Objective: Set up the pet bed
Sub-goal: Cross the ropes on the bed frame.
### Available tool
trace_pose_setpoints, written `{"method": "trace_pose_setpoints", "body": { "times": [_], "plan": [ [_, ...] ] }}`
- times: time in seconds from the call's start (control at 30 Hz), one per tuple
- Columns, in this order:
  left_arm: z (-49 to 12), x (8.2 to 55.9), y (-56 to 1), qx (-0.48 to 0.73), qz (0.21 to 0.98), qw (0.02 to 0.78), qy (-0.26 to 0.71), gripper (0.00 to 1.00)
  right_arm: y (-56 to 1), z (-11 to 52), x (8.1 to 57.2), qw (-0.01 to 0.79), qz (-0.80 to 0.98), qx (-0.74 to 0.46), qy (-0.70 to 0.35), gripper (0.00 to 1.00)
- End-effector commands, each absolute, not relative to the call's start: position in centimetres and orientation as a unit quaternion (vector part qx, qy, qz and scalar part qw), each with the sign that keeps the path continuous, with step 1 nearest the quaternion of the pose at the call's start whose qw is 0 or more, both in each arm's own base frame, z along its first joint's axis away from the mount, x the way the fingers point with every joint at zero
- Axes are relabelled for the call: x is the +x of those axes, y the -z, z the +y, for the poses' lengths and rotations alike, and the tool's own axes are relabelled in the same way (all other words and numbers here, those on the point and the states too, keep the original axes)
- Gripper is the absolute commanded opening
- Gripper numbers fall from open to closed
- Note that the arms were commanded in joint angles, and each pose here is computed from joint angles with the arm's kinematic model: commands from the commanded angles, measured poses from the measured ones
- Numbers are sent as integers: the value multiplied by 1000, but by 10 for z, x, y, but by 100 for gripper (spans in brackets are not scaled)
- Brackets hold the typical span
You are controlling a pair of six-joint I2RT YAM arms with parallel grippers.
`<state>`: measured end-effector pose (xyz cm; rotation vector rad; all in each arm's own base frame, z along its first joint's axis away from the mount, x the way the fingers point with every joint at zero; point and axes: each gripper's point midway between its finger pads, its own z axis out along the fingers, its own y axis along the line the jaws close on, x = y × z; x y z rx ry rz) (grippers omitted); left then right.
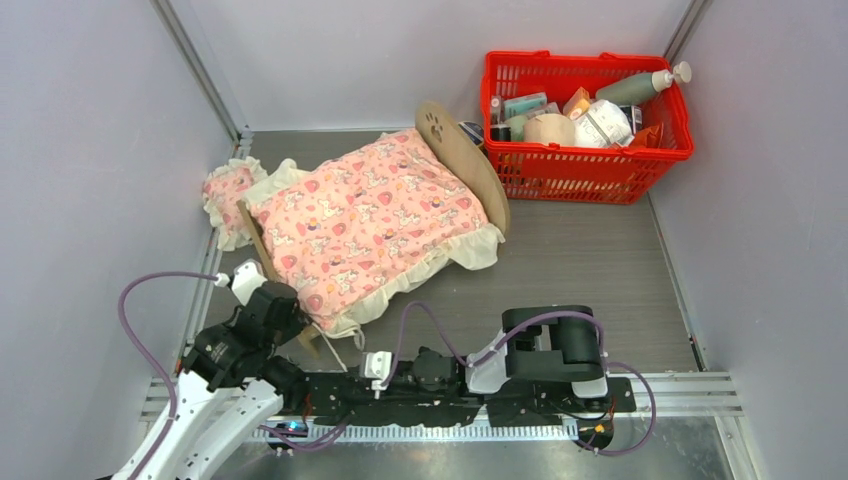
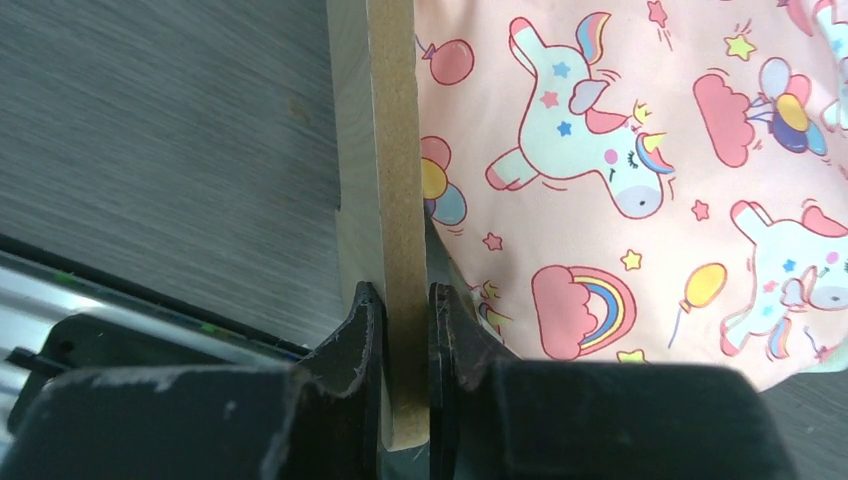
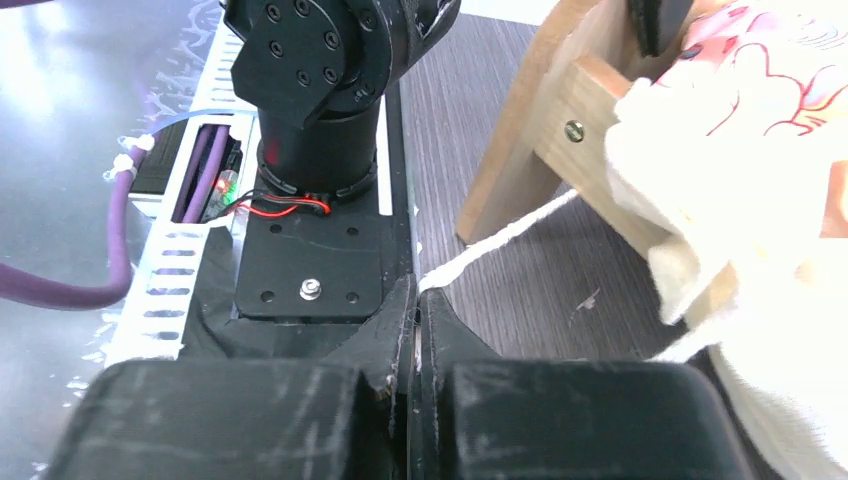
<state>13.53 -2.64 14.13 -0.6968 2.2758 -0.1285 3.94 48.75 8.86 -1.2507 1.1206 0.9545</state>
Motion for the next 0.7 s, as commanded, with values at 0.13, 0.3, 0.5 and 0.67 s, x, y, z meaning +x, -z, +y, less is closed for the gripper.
{"method": "trace_pose_setpoints", "body": {
  "times": [0.13, 0.3, 0.5, 0.67],
  "plan": [
    [-62, 193, -227, -259, 783, 526, 207, 0, -90, 487, 32, 545, 531, -498, -416, 5],
    [-50, 186, -247, -254, 791, 527, 177, 0, -99, 497, 43, 558, 535, -493, -399, 5],
    [-27, 179, -256, -234, 796, 547, 117, 0, -111, 509, 46, 560, 540, -481, -404, 5],
    [-38, 195, -252, -189, 797, 563, 111, 0, -115, 506, 54, 563, 558, -463, -397, 5]
  ]
}}
